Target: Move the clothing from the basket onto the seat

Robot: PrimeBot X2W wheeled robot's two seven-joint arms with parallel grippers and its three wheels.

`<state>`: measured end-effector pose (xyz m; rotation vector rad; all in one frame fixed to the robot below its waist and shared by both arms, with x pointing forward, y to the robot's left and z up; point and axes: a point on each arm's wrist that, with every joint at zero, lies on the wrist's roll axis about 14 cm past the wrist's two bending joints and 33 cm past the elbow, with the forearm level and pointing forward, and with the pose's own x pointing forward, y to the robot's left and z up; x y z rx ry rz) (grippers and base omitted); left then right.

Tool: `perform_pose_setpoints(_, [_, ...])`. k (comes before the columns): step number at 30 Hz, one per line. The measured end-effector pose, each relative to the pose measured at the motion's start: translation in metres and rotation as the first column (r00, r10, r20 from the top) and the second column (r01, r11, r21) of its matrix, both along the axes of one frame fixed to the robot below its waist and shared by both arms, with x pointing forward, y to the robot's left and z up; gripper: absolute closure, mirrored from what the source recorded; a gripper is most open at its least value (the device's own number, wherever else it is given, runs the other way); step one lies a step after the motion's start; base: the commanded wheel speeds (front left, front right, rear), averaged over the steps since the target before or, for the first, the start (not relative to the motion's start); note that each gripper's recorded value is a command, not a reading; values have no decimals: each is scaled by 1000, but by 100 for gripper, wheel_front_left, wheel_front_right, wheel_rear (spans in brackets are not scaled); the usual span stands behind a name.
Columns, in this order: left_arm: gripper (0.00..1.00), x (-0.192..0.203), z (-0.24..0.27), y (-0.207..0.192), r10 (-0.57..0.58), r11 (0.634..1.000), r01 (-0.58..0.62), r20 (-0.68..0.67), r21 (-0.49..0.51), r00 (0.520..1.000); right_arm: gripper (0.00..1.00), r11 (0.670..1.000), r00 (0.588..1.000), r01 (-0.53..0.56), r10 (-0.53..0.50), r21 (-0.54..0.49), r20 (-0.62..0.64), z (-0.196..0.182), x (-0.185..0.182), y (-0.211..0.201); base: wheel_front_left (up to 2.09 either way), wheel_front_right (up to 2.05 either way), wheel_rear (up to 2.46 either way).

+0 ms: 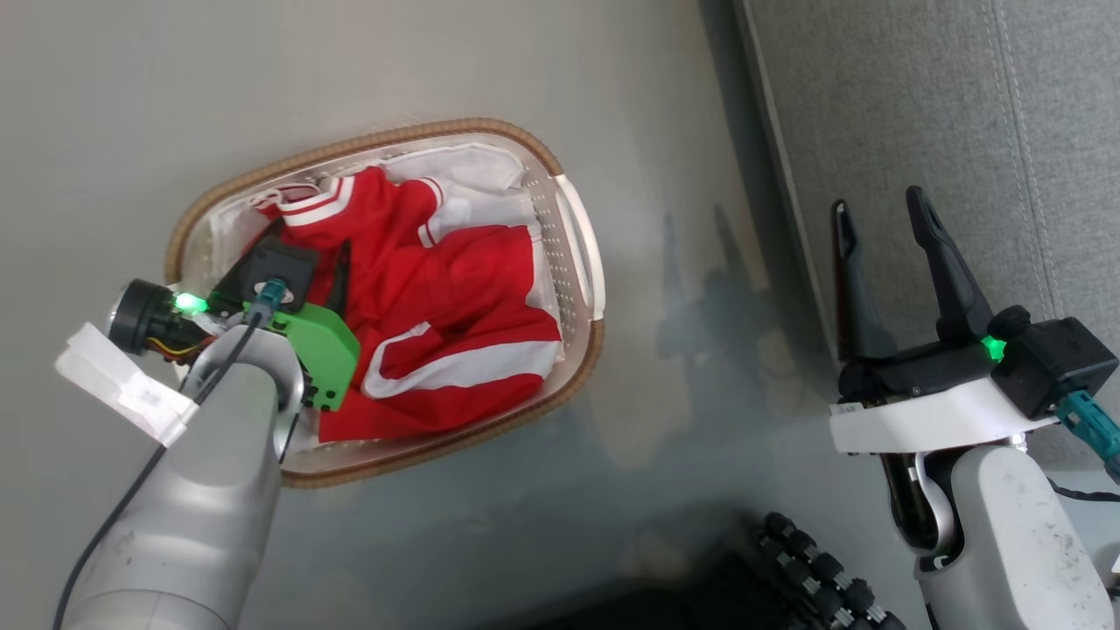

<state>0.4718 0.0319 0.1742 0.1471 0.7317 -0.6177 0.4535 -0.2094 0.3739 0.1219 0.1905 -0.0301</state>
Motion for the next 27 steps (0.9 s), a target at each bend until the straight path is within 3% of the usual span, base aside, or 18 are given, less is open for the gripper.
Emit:
perform_pose_setpoints(9, [0, -7, -32, -1, -5, 999, 8, -84, 37, 996, 0, 999, 999, 33, -34, -10, -37, -10, -7, -12, 0, 0, 0])
perform_pose_setpoints(10, [14, -6, -32, -3, -8, 999, 11, -83, 35, 996, 0, 999, 999, 34, -34, -10, -37, -10, -6, -13, 0, 0, 0])
perform_pose_setpoints(11, [38, -5, -33, -4, -9, 999, 12, -84, 34, 996, 0, 999, 999, 34, -35, -10, -36, -10, -6, -13, 0, 0, 0])
perform_pose_setpoints(13, [63, -7, -33, -7, -15, 999, 18, -88, 32, 996, 0, 999, 999, 36, -36, -9, -35, -9, -6, -13, 0, 0, 0])
perform_pose_setpoints(15, [100, -7, -31, -9, -22, 999, 25, -86, 29, 996, 0, 999, 999, 38, -39, -8, -36, -9, -6, -14, 0, 0, 0])
perform_pose_setpoints(27, [100, -12, 17, -21, -55, 998, 55, -6, -37, 998, 0, 999, 999, 35, -35, -33, 5, 10, -8, -15, 0, 0, 0])
